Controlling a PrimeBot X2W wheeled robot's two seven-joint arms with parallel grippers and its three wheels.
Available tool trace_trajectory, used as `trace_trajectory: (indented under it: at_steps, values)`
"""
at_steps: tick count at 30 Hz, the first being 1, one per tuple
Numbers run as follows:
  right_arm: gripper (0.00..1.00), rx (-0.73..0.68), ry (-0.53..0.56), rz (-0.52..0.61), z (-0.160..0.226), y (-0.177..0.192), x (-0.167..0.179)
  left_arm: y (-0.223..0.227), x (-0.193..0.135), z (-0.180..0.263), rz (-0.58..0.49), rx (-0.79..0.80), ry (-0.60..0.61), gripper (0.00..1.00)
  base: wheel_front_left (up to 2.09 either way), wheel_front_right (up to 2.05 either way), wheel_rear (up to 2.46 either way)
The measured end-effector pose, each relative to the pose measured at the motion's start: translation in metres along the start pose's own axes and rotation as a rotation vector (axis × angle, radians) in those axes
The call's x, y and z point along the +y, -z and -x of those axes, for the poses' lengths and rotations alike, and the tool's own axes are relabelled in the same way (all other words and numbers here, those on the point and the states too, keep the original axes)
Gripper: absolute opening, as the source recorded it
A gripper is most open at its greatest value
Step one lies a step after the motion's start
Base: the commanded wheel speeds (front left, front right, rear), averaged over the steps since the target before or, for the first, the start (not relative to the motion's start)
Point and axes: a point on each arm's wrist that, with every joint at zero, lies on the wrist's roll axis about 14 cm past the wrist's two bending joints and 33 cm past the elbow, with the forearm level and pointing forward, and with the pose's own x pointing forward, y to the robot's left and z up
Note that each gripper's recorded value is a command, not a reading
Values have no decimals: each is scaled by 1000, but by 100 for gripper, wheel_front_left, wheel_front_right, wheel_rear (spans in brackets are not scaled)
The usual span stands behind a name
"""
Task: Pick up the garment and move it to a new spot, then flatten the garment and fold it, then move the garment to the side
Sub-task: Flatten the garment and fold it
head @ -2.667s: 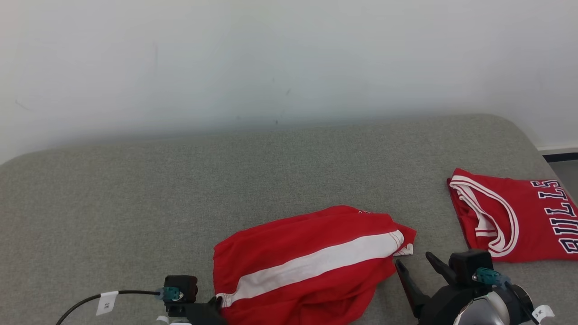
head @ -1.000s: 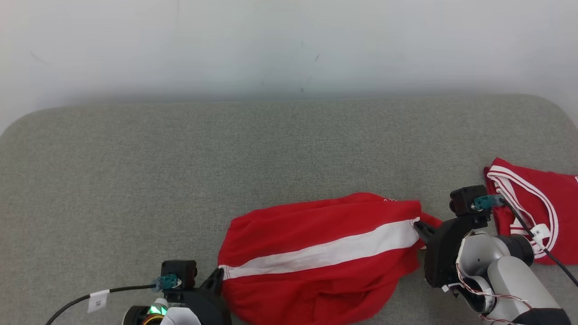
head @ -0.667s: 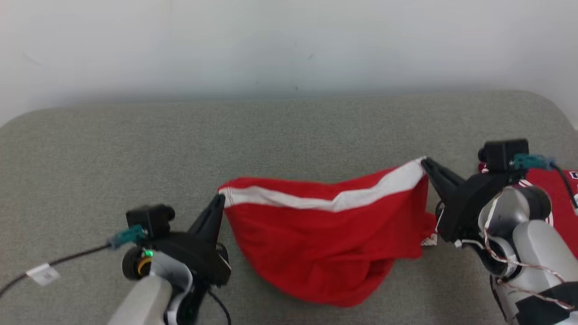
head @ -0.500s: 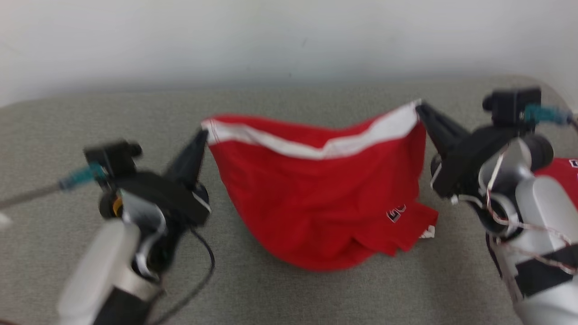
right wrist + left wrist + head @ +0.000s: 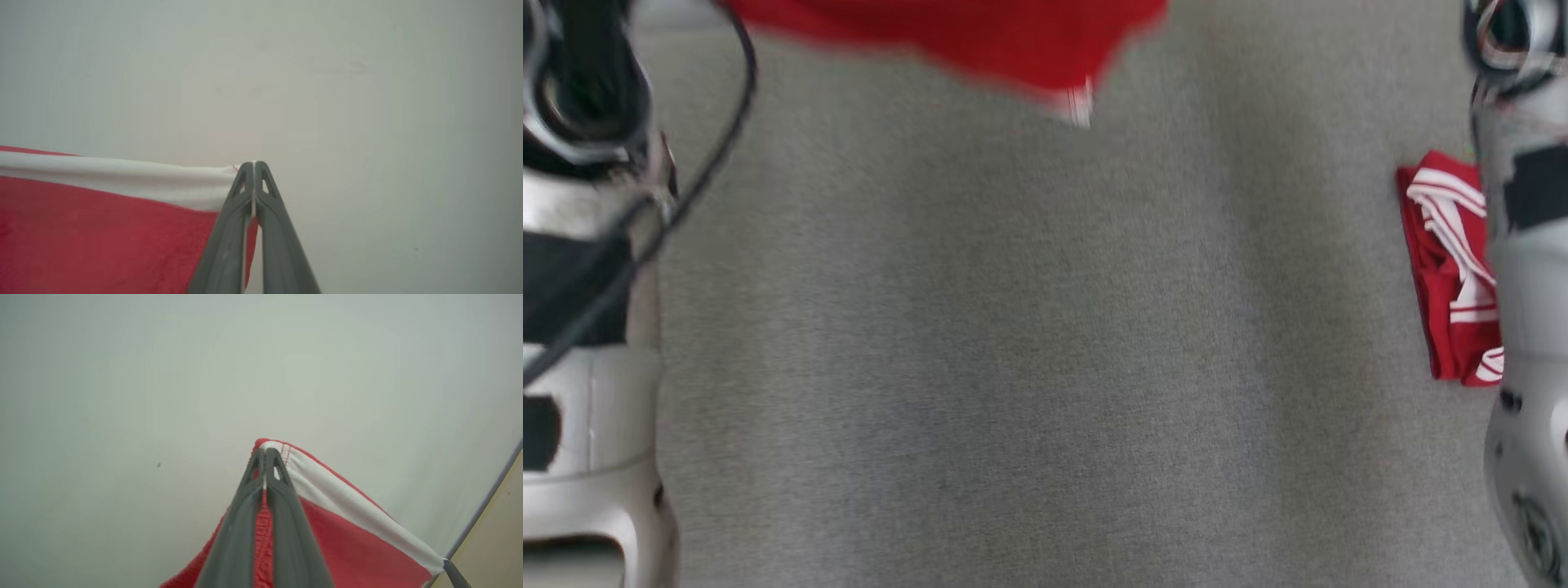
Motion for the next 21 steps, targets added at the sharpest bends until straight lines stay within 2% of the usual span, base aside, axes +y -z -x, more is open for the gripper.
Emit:
trace_trajectory:
  at_steps: [3, 5, 6, 8, 11, 13, 17, 21]
  values:
    - [0, -86, 5, 54, -14, -8, -3, 1, 5, -10, -5, -71, 18, 0, 0, 0, 0]
    - [0, -81, -18, 109, -17, 4, 3, 9, 13, -11, 6, -91, 24, 0, 0, 0, 0]
    - [0, -51, -22, 102, -16, 17, 4, 18, 18, -9, 9, -82, 24, 0, 0, 0, 0]
    - [0, 85, -52, 110, -7, 62, 13, 48, 33, 3, -9, -11, 13, 0, 0, 0, 0]
    - [0, 351, -121, 109, 30, 145, 31, 108, 74, 46, -11, 149, -79, 0, 0, 0, 0]
    - [0, 458, -159, 92, 54, 176, 41, 140, 92, 77, 7, 243, -132, 0, 0, 0, 0]
    - [0, 588, -182, 27, 90, 200, 42, 163, 111, 127, 75, 323, -220, 0, 0, 0, 0]
    - [0, 673, -192, -34, 127, 203, 35, 166, 121, 175, 151, 368, -315, 0, 0, 0, 0]
